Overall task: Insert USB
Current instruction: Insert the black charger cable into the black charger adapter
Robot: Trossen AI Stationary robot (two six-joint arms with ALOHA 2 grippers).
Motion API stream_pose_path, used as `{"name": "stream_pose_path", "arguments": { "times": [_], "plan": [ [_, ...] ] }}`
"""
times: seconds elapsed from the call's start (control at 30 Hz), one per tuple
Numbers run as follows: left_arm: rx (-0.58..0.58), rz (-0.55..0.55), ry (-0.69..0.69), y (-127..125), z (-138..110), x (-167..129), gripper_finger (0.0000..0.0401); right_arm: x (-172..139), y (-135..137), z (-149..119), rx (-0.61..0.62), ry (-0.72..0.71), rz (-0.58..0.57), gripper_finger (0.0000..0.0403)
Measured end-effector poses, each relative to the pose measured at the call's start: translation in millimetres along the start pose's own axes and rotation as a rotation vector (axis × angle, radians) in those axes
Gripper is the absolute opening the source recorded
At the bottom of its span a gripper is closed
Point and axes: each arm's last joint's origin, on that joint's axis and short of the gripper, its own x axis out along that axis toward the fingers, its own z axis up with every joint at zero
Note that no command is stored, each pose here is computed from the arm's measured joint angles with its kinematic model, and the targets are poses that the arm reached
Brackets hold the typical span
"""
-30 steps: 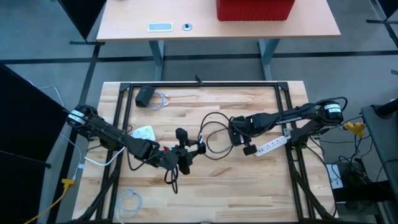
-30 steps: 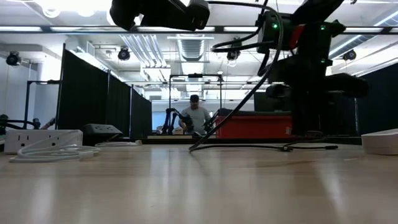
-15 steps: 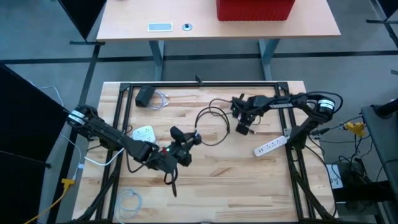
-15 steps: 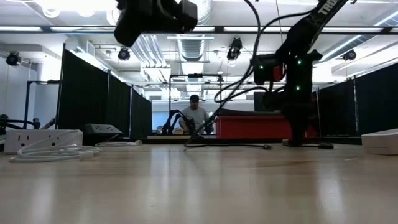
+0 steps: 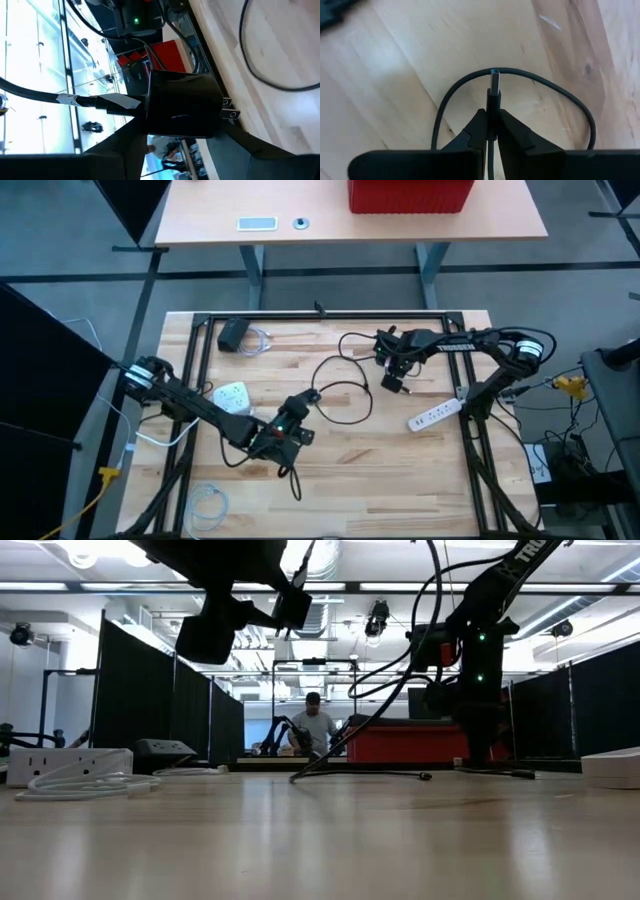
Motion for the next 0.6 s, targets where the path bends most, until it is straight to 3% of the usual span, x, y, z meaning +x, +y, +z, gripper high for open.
{"name": "stream_pose_path", "arguments": {
  "times": [0.13,0.3,0.5,0.6],
  "plan": [
    [0.034,-0.008,-0.057,3,2,-2,0.0173,-1,12,0,-0.084,-0.009,0.053,0.0016],
    [0.204,-0.004,-0.137,5,6,0,0.0173,-2,27,3,-0.169,-0.046,0.061,0.0016],
    [0.261,0.057,-0.190,18,9,1,0.0173,-3,33,1,-0.165,-0.032,0.065,0.0016],
    [0.281,0.066,-0.216,19,10,0,0.0173,-3,39,0,-0.233,-0.036,0.083,0.0016]
  ]
}}
